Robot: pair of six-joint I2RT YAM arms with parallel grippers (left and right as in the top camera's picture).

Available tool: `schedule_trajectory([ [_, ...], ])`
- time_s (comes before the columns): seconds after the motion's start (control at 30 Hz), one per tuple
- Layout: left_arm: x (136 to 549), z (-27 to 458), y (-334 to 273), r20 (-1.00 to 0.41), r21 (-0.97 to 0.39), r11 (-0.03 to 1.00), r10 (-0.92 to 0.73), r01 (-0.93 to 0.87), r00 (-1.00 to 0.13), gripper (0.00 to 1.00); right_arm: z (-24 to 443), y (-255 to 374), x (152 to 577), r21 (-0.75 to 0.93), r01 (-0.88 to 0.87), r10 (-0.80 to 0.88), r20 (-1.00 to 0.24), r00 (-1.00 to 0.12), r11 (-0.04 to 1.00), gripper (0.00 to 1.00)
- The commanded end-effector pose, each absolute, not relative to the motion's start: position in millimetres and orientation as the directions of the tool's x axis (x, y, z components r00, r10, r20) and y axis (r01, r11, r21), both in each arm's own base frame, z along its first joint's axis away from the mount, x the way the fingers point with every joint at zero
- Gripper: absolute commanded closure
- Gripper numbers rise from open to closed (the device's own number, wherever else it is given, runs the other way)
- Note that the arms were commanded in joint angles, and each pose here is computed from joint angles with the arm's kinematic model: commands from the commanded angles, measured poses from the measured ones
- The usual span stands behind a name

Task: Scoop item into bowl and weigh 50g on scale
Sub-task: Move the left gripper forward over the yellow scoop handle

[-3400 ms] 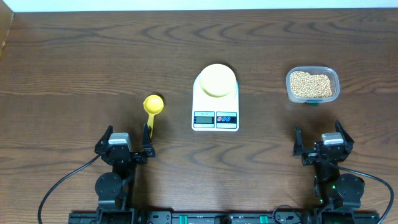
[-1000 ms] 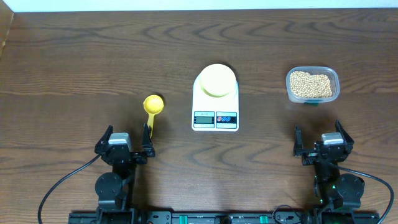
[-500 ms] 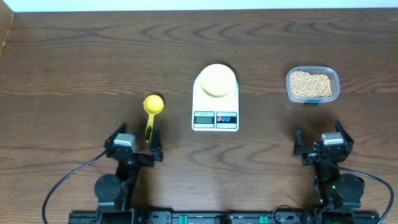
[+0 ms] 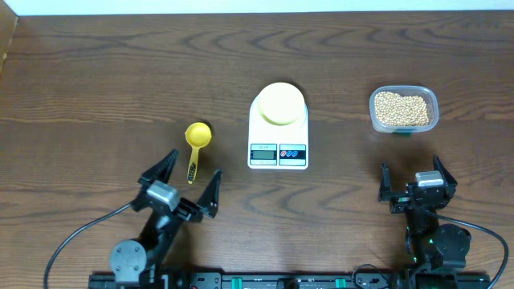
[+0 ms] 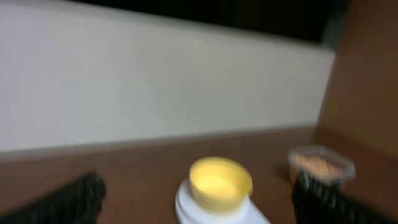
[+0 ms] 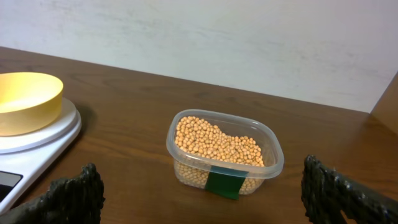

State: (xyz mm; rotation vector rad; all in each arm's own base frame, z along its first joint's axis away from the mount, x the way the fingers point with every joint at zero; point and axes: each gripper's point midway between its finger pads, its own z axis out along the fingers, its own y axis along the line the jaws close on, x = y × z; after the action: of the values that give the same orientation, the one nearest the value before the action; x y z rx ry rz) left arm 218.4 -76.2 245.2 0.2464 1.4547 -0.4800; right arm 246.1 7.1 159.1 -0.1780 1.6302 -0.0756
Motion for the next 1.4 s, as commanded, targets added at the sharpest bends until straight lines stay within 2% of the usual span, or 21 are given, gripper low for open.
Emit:
schedule_trajectory([
  [0.0, 219.4, 277.8, -55.1, -0.983, -0.180, 0.929, -0.181, 0.323, -0.028, 0.02, 157.9, 8.2, 246.0, -0.146, -0.072, -0.151, -0.987, -0.059, 0.987, 0.01],
  [0.1, 225.0, 251.6, -29.2, -0.924, -0.254, 0.962, -0.212, 0.098, -0.317, 0.02, 157.9, 8.2, 246.0, -0.146, -0.072, -0.151, -0.987, -0.059, 0.987, 0.01],
  [0.23, 226.6, 232.6, -21.0, -0.786, -0.247, 0.969, -0.214, -0.024, -0.580, 0.02, 157.9, 8.2, 246.0, -0.146, -0.072, -0.151, -0.987, -0.059, 0.987, 0.01],
  [0.43, 251.1, 218.0, -57.5, -0.636, -0.388, 0.918, -0.205, 0.079, -0.744, 0.02, 157.9, 8.2, 246.0, -0.146, -0.072, -0.151, -0.987, -0.059, 0.987, 0.01],
  [0.53, 261.9, 196.8, -54.5, -0.578, -0.376, 0.926, -0.198, 0.042, -0.792, 0.02, 157.9, 8.2, 246.0, -0.146, -0.072, -0.151, -0.987, -0.059, 0.987, 0.01],
  [0.67, 268.6, 157.0, -33.7, -0.450, -0.310, 0.941, -0.272, -0.137, -0.850, 0.02, 157.9, 8.2, 246.0, -0.146, -0.072, -0.151, -0.987, -0.059, 0.987, 0.01],
  [0.97, 274.6, 72.1, -25.3, -0.177, -0.211, 0.945, -0.288, -0.249, -0.941, 0.02, 157.9, 8.2, 246.0, -0.146, -0.072, -0.151, -0.987, -0.059, 0.987, 0.01],
  [1.1, 287.0, 49.4, -25.5, -0.151, -0.205, 0.946, -0.283, -0.250, -0.947, 0.02, 157.9, 8.2, 246.0, -0.146, -0.072, -0.151, -0.987, -0.059, 0.987, 0.01],
  [1.27, 297.9, 38.3, -27.0, -0.175, -0.201, 0.966, -0.199, -0.163, -0.964, 0.00, 157.9, 8.2, 246.0, -0.146, -0.072, -0.151, -0.987, -0.059, 0.987, 0.01],
  [1.33, 296.7, 33.9, -27.7, -0.161, -0.202, 0.967, -0.191, -0.158, -0.968, 0.11, 157.9, 8.2, 246.0, -0.146, -0.072, -0.151, -0.987, -0.059, 0.987, 0.01],
  [1.37, 295.9, 31.3, -27.7, -0.153, -0.200, 0.967, -0.188, -0.156, -0.970, 0.12, 157.9, 8.2, 246.0, -0.146, -0.072, -0.151, -0.987, -0.059, 0.987, 0.01],
])
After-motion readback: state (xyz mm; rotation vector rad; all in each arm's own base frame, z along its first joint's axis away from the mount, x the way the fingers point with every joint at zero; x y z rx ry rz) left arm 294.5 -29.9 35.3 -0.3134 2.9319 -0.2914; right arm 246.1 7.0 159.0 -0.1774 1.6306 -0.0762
